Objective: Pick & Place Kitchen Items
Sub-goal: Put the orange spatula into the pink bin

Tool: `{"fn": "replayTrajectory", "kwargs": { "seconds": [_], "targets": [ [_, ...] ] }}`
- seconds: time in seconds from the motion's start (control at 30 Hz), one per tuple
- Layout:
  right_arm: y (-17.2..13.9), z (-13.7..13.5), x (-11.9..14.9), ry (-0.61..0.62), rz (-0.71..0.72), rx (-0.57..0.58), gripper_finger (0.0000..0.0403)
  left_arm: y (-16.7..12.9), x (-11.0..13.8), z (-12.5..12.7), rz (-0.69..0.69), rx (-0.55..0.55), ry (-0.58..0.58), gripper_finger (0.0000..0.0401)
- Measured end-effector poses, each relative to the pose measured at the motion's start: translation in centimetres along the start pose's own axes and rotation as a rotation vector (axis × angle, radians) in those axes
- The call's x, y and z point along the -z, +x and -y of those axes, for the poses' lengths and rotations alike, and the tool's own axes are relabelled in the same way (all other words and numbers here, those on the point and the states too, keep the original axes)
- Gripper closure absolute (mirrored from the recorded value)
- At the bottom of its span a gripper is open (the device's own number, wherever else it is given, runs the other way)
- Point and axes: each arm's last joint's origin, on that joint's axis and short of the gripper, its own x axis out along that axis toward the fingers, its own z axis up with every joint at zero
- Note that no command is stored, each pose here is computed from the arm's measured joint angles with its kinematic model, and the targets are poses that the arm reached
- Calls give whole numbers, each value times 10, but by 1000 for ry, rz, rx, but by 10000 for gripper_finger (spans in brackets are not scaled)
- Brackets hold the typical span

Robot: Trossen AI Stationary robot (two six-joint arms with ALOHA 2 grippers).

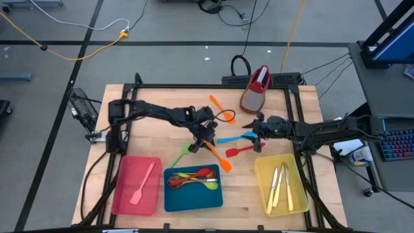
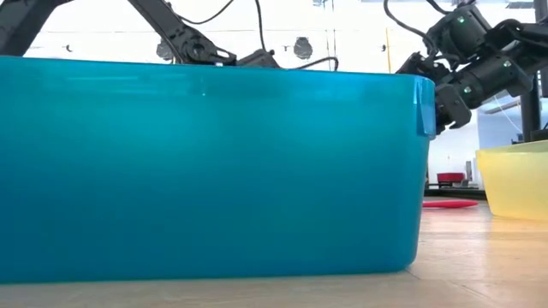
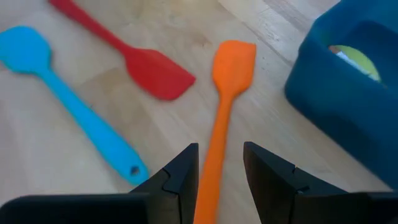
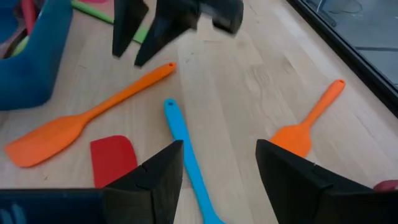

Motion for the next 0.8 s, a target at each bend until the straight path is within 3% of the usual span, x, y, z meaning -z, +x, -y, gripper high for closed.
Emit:
{"fn": "replayTrajectory", "kwargs": {
  "seconds": [0.17,0.27,0.8],
  "targets": [
    [0,-4,-3,-8,24,-16,212,20,15,-6,5,9,8,270],
    [0,-5,-4,-15,34,-20,213,26,28,-9,19,70,-15,270],
    [0,-5,-4,-18,39,-18,220,38,86,-28,77,175,-61,270]
  ]
}}
